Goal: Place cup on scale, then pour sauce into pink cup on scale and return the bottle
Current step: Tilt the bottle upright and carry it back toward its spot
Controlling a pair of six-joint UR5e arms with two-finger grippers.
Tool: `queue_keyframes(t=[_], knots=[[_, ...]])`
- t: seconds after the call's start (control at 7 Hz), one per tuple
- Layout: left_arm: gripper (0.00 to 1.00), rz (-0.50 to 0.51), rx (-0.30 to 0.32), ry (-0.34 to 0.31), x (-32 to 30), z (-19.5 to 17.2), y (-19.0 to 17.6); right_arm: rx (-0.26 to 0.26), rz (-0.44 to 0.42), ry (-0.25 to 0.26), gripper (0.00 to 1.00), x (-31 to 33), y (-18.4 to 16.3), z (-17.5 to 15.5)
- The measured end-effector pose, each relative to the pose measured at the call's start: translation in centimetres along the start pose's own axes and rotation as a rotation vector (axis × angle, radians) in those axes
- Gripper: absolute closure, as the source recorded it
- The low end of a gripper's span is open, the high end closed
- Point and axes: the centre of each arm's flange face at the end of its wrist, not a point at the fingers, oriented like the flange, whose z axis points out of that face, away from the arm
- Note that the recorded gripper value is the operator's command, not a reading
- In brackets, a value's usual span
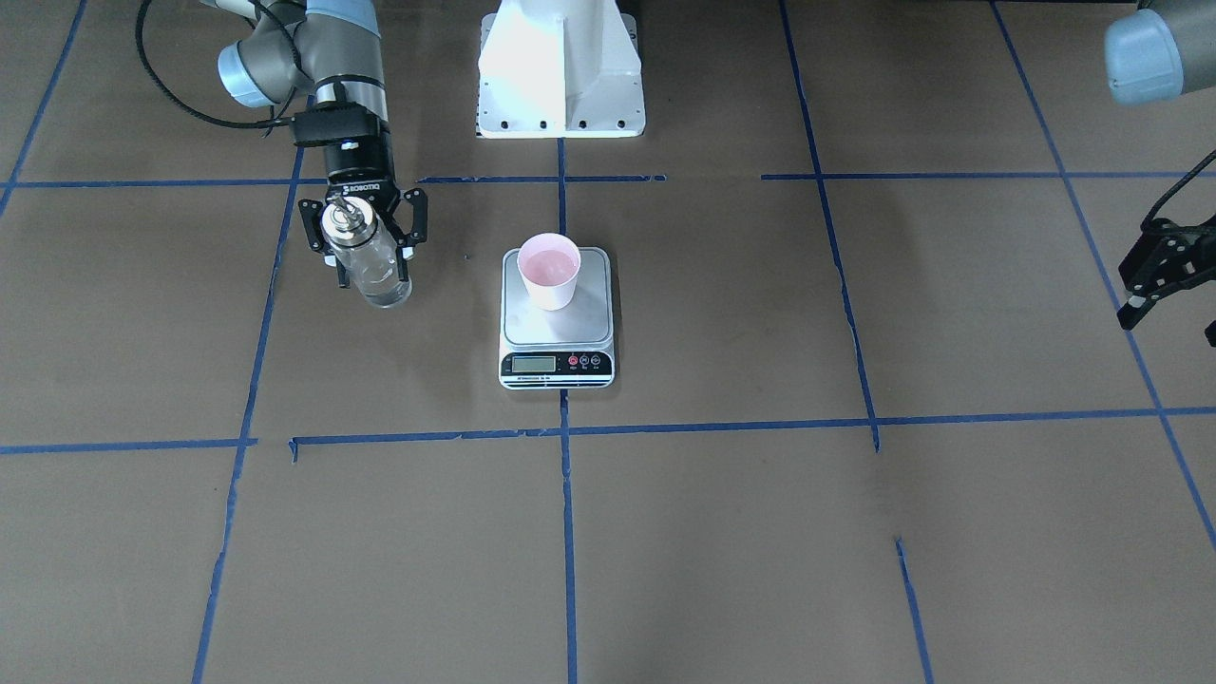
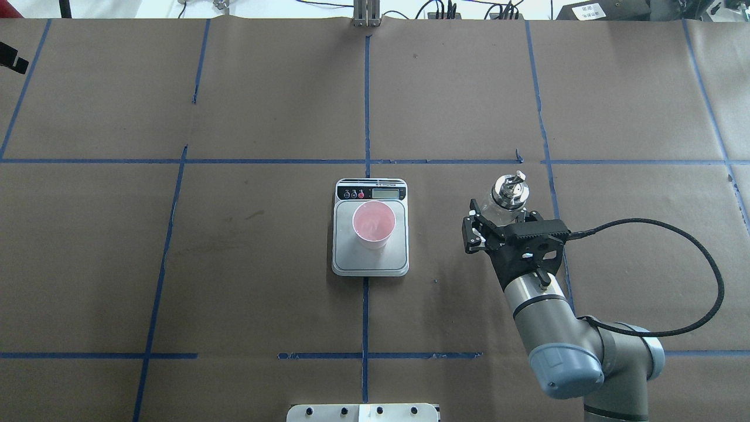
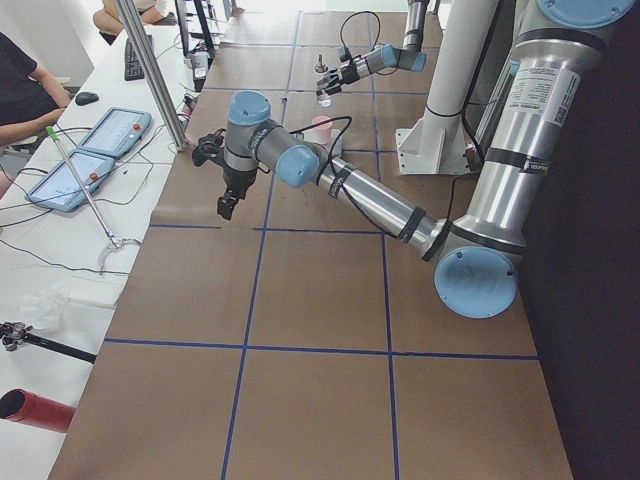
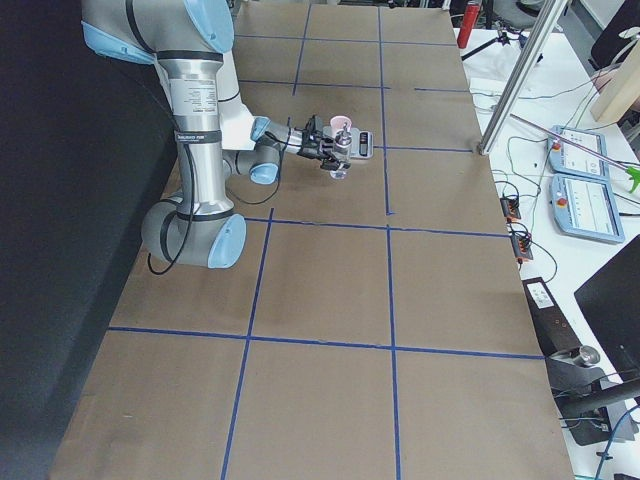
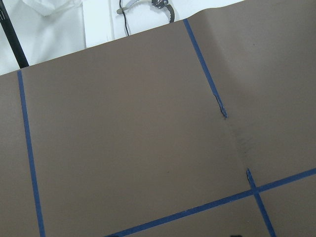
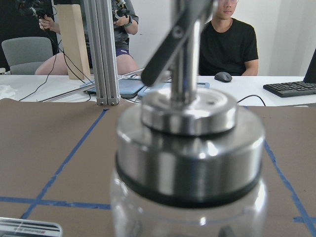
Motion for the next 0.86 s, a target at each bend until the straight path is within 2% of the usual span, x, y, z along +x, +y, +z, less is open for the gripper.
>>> queue_keyframes(t=[0.29,0.57,0.86], knots=[[0.20,-0.001,0.004,-0.001,-0.1,-0.2,0.0,0.008,0.063,0.019,1.00,1.9,1.2,0.5],[0.20,-0.003,0.013,-0.002,-0.2,-0.7,-0.2,0.027,0.073,0.071,1.00,4.9,2.9,2.0],[0.20,-0.002,0.024,-0.003,-0.1,-1.3,-0.3,0.058,0.077,0.103,1.00,6.6,3.1,2.6]])
